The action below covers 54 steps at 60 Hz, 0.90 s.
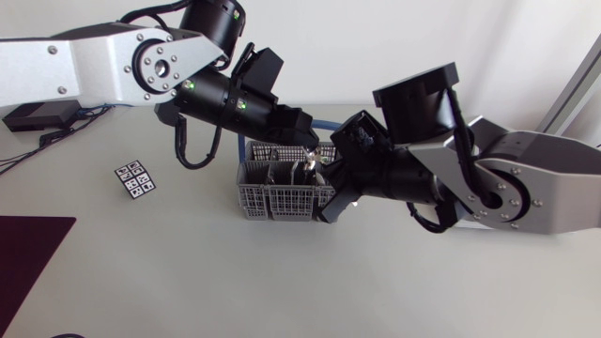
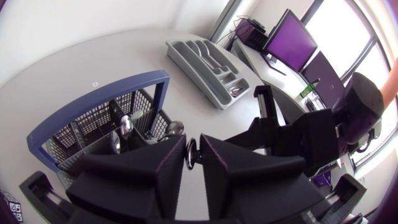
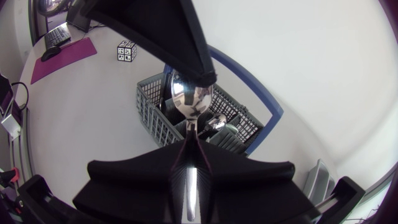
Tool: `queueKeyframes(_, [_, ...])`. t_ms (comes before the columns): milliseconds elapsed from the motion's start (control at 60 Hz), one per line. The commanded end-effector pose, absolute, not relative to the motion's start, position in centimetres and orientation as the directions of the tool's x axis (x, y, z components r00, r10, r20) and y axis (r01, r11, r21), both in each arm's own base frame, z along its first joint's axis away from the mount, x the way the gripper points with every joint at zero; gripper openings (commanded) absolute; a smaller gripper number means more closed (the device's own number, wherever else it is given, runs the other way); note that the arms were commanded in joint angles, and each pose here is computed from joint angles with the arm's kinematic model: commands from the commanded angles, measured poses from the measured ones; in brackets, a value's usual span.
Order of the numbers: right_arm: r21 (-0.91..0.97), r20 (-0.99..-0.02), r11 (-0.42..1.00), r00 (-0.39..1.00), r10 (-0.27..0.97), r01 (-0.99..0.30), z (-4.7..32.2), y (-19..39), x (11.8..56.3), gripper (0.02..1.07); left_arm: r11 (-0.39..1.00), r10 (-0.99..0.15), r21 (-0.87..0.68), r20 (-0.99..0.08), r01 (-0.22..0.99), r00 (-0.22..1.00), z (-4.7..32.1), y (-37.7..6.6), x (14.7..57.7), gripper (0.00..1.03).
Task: Transfer all utensils from the basket to the drawer tray.
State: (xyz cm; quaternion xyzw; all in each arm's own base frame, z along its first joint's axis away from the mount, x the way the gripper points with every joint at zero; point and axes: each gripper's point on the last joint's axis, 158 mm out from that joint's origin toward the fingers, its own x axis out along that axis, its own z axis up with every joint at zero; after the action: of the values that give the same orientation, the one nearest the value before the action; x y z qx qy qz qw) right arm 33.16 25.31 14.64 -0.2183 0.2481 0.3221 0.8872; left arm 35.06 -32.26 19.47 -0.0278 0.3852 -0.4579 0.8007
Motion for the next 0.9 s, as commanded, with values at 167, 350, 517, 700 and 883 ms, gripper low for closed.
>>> queueKeyframes(167, [-0.232,-0.647,0.645,0.611,0.456,-0.728,11.2,25.0,31.5,0.12,0.545,-0.807,-0.362,-0.47,0.756,0.357,25.5,-32.1,36.4,0.67])
queueKeyframes(350, [-0.196,-0.663,0.636,0.579,0.474,-0.746,11.1,21.7,31.1,0.12,0.585,-0.794,-0.331,-0.423,0.741,0.437,28.5,-29.8,38.8,0.67])
queueKeyframes(517, [-0.187,-0.689,0.628,0.556,0.465,-0.756,10.2,17.0,31.2,0.12,0.629,-0.751,-0.276,-0.455,0.727,0.478,27.4,-28.0,40.1,0.67])
queueKeyframes(700, [-0.2,-0.71,0.624,0.551,0.439,-0.756,8.9,11.0,32.0,0.12,0.629,-0.724,-0.223,-0.517,0.745,0.457,24.1,-28.5,39.2,0.67])
queueKeyframes(883, [-0.192,-0.749,0.625,0.525,0.405,-0.757,6.9,4.1,33.4,0.12,0.613,-0.705,-0.168,-0.557,0.772,0.439,22.1,-29.7,38.1,0.67])
